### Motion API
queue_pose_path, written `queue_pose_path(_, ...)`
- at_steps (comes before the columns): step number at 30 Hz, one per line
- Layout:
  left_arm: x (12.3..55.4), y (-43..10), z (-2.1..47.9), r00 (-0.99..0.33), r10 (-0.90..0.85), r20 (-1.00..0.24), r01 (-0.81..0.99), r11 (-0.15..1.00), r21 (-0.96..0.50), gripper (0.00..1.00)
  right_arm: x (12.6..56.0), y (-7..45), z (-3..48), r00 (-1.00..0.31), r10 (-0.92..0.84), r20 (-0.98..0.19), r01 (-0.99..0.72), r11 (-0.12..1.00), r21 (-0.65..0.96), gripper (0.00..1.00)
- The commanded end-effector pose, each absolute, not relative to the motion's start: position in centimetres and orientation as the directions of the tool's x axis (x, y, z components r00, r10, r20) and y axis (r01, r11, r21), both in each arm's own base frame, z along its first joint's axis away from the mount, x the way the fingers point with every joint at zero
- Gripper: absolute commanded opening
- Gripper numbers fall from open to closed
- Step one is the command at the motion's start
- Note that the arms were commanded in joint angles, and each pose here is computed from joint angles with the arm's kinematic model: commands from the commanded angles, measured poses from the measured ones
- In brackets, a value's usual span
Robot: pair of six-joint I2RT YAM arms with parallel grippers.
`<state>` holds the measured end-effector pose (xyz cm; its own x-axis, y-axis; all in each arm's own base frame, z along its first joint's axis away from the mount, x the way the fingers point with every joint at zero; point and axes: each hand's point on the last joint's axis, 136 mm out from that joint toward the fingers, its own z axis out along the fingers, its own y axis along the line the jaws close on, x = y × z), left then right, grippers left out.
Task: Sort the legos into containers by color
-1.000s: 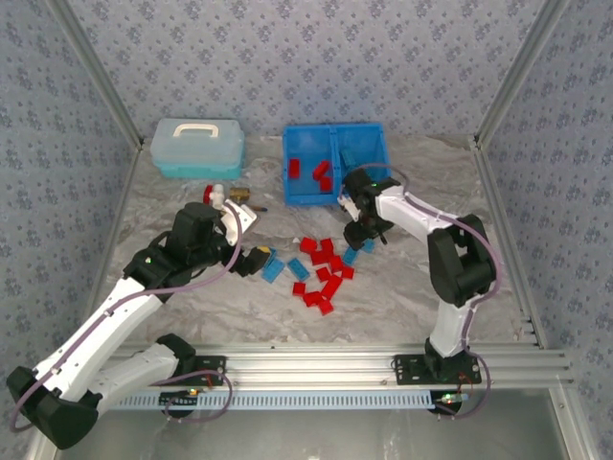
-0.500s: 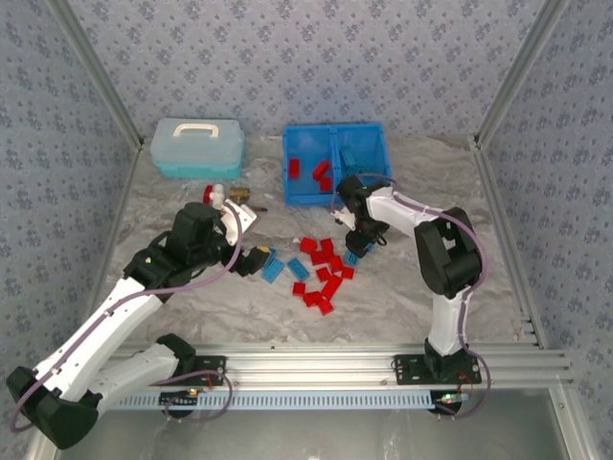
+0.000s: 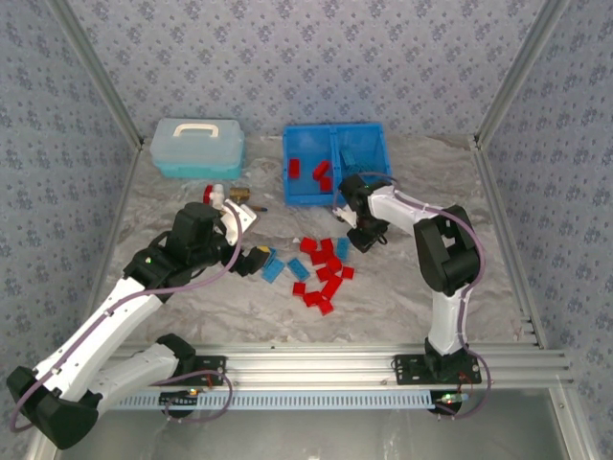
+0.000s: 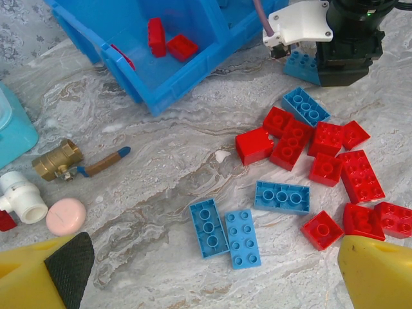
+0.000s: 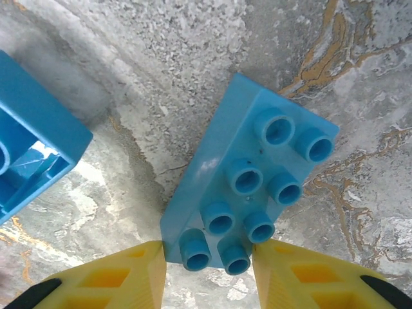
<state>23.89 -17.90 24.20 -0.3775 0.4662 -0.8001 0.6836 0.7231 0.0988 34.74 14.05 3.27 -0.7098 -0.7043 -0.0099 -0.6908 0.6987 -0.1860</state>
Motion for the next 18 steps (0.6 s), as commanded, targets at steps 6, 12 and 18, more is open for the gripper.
queue_pose_path(6,24.2,-17.7,24.8,-0.364,0.465,-0.807,0.677,0.727,0.114,0.99,34.5,15.4,1.1,-0.794,-0.607,-0.018,-0.605,0.794,-0.061,0.65)
queue_pose_path(12,24.2,-17.6,24.8,-0.366,0.468,-0.804,0.675,0.729,0.118,0.99,35.2,15.1,0.4,-0.813,-0.582,-0.009,-0.579,0.811,-0.082,0.51)
queue_pose_path(18,24.3,-17.5,24.8,-0.366,0.468,-0.804,0.671,0.731,0.121,0.99,35.7,15.7,1.1,-0.832,-0.553,-0.042,-0.55,0.833,-0.056,0.71)
